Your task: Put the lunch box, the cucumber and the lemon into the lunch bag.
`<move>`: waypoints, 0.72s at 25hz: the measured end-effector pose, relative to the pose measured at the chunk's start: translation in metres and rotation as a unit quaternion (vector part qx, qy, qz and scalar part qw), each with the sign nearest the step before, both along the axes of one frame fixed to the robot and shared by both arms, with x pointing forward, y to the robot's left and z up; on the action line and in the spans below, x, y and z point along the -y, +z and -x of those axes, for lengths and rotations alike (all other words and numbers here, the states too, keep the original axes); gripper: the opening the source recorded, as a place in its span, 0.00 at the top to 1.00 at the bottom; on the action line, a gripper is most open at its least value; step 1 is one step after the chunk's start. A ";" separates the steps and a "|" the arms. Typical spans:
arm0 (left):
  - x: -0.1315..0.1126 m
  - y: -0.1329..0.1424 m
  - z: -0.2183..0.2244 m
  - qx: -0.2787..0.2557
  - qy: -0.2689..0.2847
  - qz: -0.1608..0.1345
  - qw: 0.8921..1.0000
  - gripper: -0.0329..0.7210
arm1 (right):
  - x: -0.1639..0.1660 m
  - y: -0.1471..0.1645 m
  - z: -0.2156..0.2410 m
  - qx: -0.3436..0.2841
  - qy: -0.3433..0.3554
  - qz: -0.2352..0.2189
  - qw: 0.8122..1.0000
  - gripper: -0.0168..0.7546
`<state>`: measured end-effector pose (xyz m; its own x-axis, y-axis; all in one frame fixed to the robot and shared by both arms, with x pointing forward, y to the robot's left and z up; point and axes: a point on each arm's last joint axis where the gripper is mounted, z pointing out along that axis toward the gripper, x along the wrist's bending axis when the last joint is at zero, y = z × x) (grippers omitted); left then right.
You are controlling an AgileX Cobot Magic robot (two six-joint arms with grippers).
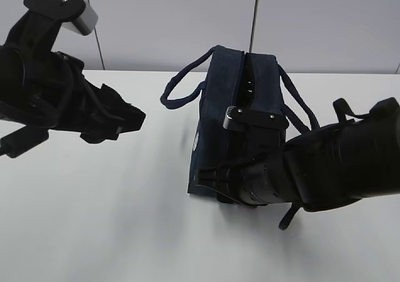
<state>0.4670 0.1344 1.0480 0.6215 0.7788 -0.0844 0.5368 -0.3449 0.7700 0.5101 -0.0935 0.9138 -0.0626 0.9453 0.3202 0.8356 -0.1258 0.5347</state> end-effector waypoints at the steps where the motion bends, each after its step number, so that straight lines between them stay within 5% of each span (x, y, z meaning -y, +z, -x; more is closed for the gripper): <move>1: 0.000 0.000 0.000 -0.001 0.000 0.000 1.000 0.45 | 0.000 0.000 0.000 0.000 -0.001 0.001 1.000 0.60; 18: 0.000 0.000 0.000 -0.001 -0.001 -0.001 1.000 0.45 | 0.007 0.010 0.006 0.012 -0.005 0.003 1.000 0.66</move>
<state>0.4669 0.1345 1.0478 0.6225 0.7782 -0.0835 0.5372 -0.3472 0.7686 0.5039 -0.1008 0.9239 -0.0612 0.9479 0.3128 0.8214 -0.1302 0.5552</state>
